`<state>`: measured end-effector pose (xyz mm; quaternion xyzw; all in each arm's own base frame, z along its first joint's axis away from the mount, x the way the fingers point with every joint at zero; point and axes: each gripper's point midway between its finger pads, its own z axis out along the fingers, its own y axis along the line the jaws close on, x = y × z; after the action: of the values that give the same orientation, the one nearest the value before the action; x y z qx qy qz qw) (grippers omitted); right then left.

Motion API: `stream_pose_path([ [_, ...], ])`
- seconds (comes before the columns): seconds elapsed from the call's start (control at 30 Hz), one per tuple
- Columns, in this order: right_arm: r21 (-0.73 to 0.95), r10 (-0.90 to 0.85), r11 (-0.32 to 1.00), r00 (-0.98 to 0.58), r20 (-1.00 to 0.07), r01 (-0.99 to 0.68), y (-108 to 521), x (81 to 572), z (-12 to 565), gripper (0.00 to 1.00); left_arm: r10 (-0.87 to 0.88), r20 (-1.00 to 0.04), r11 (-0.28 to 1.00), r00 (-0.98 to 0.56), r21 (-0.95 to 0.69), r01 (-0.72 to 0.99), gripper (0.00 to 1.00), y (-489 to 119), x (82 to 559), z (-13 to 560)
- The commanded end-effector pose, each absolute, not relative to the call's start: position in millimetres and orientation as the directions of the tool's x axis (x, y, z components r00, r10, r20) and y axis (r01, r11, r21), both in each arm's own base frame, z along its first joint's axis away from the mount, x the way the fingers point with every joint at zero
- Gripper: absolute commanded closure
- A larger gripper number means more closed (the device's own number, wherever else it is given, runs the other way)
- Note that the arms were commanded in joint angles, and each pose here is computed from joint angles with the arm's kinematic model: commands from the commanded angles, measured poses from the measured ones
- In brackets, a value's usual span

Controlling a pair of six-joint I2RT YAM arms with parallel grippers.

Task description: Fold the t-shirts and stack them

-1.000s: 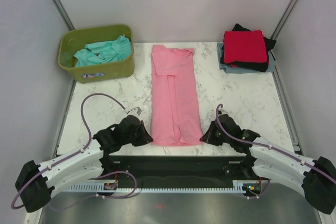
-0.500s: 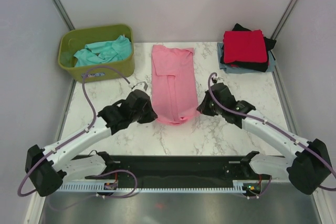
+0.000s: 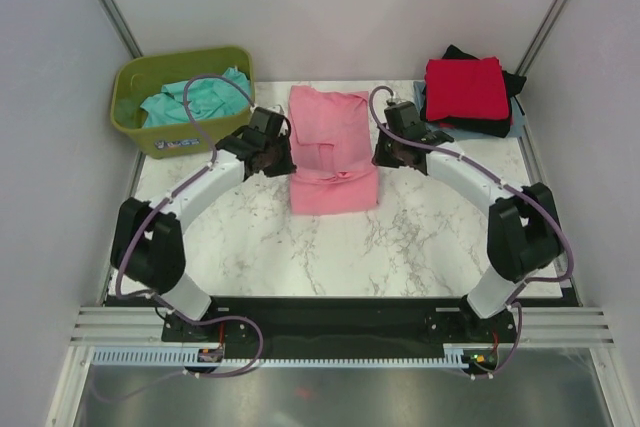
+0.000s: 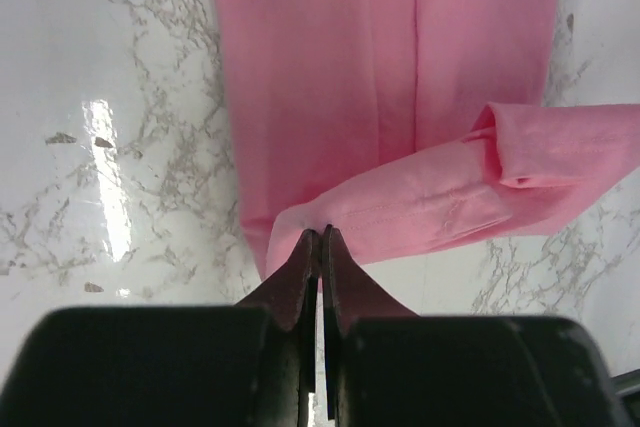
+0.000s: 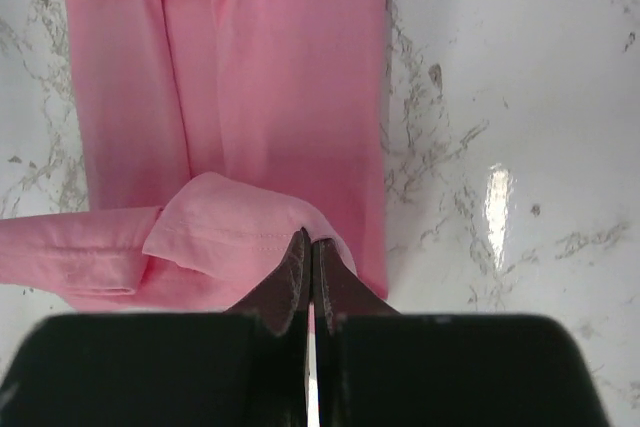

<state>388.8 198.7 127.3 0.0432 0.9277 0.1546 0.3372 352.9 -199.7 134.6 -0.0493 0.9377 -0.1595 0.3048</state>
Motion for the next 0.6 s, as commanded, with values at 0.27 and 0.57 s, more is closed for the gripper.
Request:
stream_pose_path([
  [0.27, 0.353, 0.192, 0.934, -0.744, -0.639, -0.062, 205.0, 472.6, 133.7, 1.00, -0.150, -0.587, 0.929, -0.795, -0.358, 0.089, 0.98, -205.5, 437.1, 138.7],
  [0.57, 0.381, 0.199, 0.923, -0.772, -0.603, -0.060, 204.8, 509.1, 111.8, 0.91, -0.160, -0.552, 0.932, -0.818, -0.358, 0.060, 0.98, -199.9, 479.9, 118.9],
])
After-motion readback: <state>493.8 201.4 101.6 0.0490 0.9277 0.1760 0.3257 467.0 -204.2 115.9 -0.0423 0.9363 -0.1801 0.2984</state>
